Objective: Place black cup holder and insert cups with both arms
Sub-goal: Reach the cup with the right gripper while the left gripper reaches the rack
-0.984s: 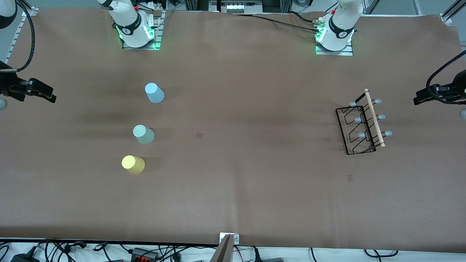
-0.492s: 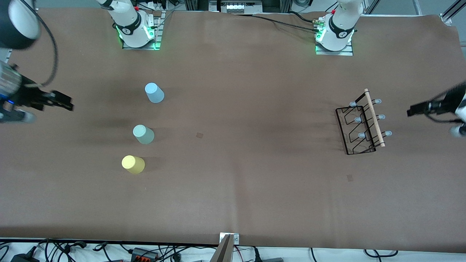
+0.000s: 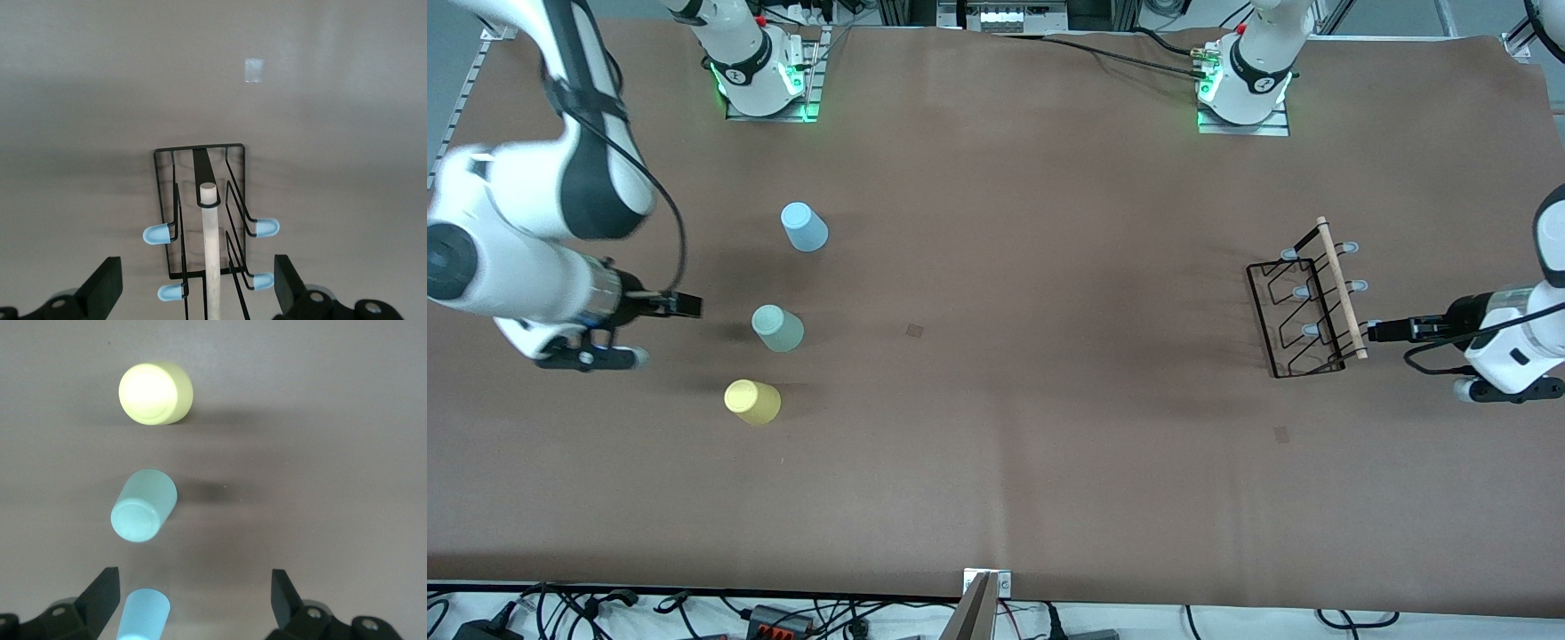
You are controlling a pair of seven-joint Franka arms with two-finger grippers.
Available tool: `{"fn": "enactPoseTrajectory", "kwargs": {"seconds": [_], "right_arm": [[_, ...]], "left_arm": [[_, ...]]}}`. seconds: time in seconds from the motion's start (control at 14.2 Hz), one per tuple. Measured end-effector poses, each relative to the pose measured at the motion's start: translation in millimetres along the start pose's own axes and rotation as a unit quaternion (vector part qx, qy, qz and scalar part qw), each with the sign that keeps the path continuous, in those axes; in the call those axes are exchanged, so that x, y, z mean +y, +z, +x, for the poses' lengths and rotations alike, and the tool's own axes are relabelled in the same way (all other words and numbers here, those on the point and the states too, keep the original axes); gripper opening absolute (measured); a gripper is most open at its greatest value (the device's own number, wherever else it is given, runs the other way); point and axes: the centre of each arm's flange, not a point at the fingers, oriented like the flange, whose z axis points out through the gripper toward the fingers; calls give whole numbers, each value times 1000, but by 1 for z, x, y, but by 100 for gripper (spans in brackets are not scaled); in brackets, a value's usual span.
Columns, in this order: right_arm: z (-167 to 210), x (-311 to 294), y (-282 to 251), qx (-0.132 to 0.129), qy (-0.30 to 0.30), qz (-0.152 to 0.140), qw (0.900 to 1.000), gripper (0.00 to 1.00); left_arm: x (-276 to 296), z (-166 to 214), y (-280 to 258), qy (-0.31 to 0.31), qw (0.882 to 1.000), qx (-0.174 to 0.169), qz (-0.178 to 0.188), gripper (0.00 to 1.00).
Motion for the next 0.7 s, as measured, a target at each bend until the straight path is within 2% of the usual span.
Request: {"fn": "enactPoseTrajectory", "kwargs": {"seconds": [0.21,0.49,0.7], "right_arm": [[10,-34,37,-11,7,-7,1000,100],[12,-54,55,-2,7,3,1000,100],[7,-56,83,2,8,5,1000,100]], "left_arm": [[20,2,31,-40,999,13,33,100],[20,-2,59,-40,999,1,36,100],[25,-9,71,-35,999,12,37,100]]}}
